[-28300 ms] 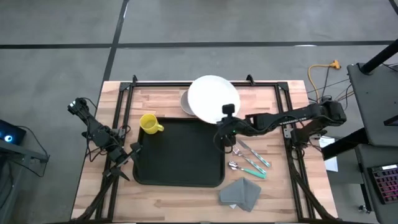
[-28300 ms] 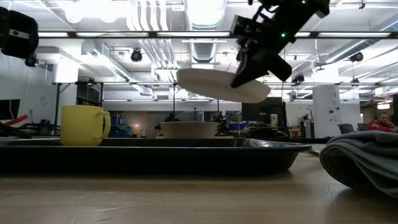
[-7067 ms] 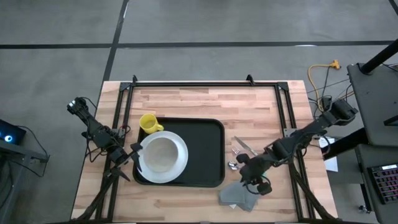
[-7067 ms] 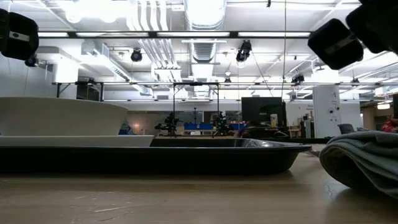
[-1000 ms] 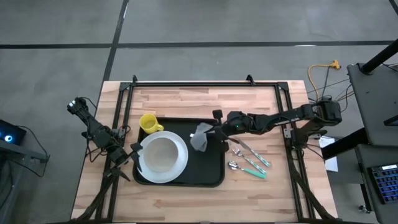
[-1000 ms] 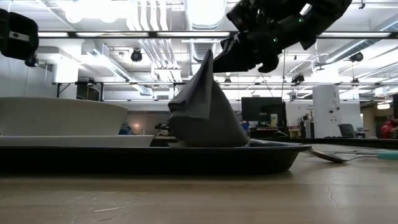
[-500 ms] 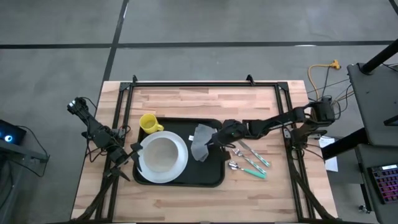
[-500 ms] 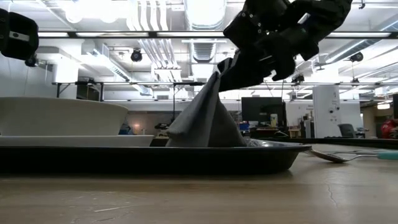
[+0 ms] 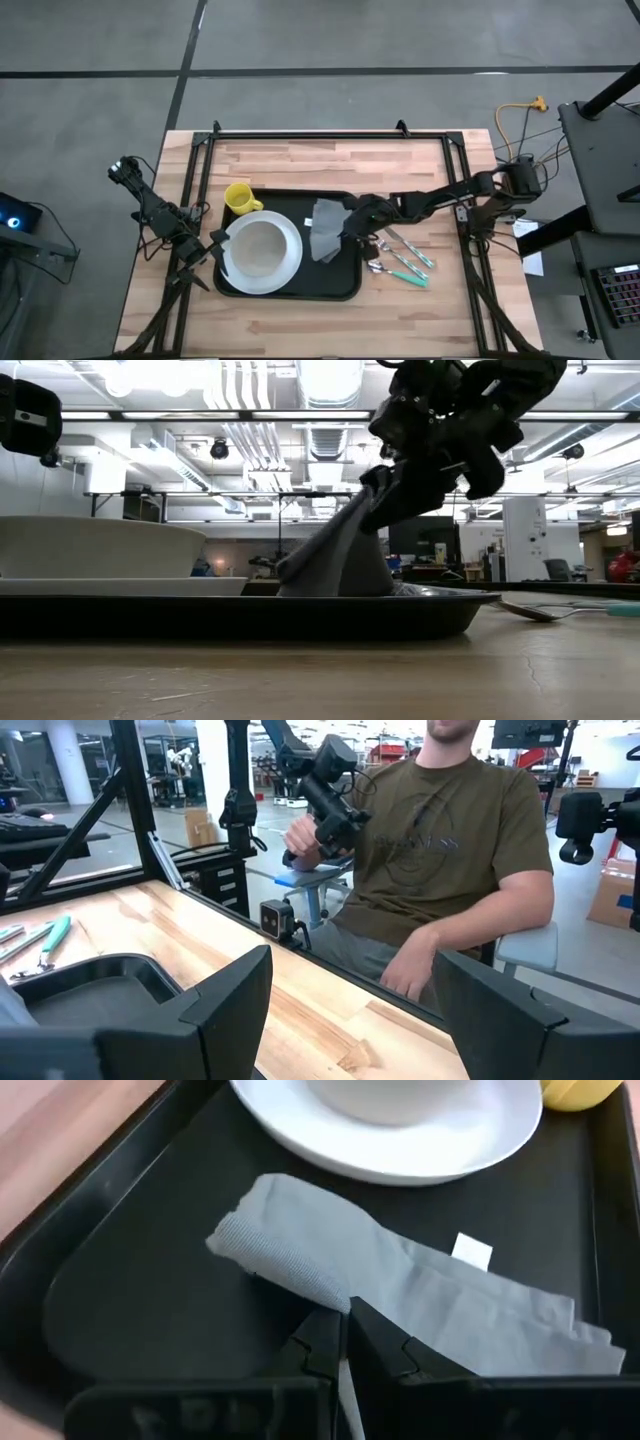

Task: Set up tray
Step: Put the gray napkin on the black serving tray to the right of the white plate

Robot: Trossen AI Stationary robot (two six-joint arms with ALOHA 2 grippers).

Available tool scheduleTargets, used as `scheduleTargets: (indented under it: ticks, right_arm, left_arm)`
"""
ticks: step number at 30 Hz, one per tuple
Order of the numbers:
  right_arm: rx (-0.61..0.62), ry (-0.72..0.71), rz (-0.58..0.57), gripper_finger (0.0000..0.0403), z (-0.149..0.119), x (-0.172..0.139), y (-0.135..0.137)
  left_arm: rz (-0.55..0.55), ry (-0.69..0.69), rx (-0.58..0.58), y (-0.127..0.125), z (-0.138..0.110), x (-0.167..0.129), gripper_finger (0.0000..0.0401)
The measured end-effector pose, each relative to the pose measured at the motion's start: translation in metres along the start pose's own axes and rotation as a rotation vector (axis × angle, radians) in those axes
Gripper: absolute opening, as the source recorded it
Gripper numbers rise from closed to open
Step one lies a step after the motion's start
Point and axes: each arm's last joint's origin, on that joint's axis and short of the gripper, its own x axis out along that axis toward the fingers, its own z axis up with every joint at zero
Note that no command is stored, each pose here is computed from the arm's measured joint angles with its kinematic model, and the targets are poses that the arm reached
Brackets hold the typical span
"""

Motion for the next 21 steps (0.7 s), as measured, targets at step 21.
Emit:
scheduleTargets:
  ticks: [21]
  right_arm:
    - [-0.059, 0.121, 0.066, 0.0009, -0.008, -0.010, 0.007]
  left_arm:
    - [0.000, 0.000, 0.000, 0.000, 0.000, 0.000, 0.0255]
